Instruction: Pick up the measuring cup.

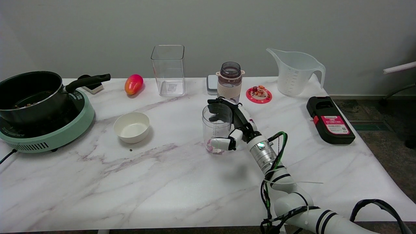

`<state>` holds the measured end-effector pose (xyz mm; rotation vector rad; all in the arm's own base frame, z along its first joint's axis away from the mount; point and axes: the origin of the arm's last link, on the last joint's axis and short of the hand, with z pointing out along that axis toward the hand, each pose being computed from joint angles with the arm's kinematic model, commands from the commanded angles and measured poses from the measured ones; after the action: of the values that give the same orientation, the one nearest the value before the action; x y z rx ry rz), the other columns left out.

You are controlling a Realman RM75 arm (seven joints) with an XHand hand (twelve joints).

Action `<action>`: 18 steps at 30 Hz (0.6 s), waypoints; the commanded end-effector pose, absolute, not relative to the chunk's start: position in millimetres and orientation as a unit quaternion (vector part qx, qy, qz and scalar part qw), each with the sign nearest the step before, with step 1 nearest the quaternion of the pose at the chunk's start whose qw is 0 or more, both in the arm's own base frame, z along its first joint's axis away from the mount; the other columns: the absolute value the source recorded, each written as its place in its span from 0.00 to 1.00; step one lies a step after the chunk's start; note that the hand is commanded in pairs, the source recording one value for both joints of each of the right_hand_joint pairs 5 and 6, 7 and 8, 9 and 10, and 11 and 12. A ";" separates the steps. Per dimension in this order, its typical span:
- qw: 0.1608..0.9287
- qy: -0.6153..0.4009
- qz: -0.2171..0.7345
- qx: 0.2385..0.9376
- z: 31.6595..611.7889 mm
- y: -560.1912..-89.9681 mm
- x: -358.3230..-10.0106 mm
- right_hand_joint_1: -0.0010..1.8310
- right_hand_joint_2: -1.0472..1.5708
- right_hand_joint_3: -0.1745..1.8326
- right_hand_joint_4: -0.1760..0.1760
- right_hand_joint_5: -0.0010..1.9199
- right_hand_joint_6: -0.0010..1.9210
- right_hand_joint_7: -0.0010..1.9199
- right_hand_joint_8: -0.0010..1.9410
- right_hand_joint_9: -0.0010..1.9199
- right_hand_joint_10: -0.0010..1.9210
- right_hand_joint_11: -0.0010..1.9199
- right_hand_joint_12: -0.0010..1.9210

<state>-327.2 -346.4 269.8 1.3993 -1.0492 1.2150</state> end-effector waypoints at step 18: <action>0.490 -0.443 0.495 0.565 263.3 -347.7 -336.7 0.71 0.26 0.60 0.50 0.32 0.32 0.33 0.33 0.30 0.30 0.36 0.36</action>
<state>-332.9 -347.5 263.6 1.3884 -1.0653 1.2040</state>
